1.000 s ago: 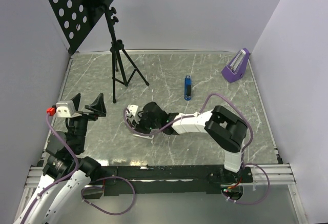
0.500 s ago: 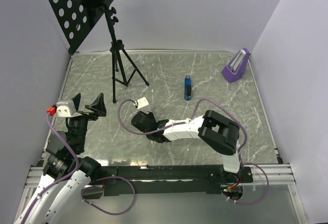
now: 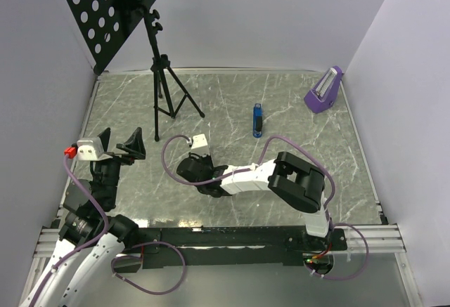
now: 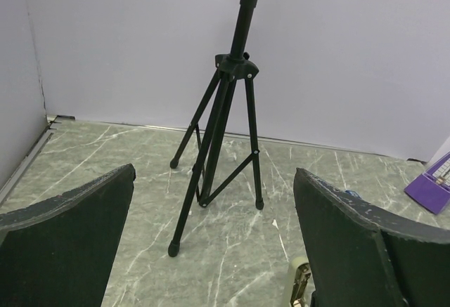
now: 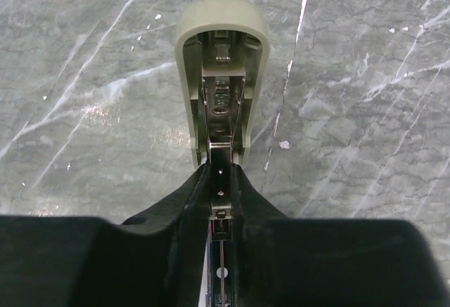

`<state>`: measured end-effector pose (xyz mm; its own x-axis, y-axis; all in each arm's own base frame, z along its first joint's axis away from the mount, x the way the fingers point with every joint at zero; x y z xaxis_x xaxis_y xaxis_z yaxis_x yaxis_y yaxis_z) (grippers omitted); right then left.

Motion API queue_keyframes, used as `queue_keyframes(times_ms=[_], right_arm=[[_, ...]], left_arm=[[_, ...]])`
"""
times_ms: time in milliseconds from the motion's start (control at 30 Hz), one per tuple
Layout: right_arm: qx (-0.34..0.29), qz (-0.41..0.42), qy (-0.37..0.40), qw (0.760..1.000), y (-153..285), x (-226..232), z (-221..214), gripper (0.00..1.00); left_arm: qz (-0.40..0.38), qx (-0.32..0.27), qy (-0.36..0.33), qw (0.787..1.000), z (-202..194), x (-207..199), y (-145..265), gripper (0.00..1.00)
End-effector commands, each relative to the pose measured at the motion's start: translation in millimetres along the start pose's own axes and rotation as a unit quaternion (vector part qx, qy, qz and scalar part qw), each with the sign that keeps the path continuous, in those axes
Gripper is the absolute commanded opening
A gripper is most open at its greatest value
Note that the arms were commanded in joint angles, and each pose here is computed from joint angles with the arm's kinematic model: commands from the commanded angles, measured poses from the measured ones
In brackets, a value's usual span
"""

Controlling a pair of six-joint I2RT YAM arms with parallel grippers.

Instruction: Load the staples into the stapler

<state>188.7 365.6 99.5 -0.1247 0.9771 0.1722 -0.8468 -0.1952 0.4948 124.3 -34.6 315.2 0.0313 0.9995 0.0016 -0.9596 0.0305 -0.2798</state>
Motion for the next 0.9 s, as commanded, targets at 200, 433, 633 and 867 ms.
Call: queue_keyframes(times_ms=[200,433,633,867], right_arm=[[-0.012,0.027,-0.010,1.000,20,3,25,0.36],[-0.006,0.058,-0.023,0.998,41,-1,44,0.44],[0.027,0.081,0.010,0.996,64,-20,54,0.55],[0.127,0.088,0.009,0.988,71,-61,59,0.70]], left_arm=[[-0.009,-0.005,0.009,1.000,4,-3,-3,0.99],[-0.012,-0.003,0.009,1.000,3,-4,-5,0.99],[-0.013,-0.002,0.010,1.000,3,-4,-5,0.99],[-0.019,0.002,0.012,1.000,2,-6,-7,1.00]])
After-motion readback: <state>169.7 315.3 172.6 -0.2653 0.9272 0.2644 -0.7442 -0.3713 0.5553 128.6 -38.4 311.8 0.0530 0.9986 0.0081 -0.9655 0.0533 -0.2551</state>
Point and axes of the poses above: each gripper's point midway between its finger pads, its own y axis back along the fingers, its own x axis along the line the jaws close on, z = x × y, the point moved 10 cm from there along y, back along the fingers, and after that the axes turned 14 degrees about -y, right-handed, at the moved point
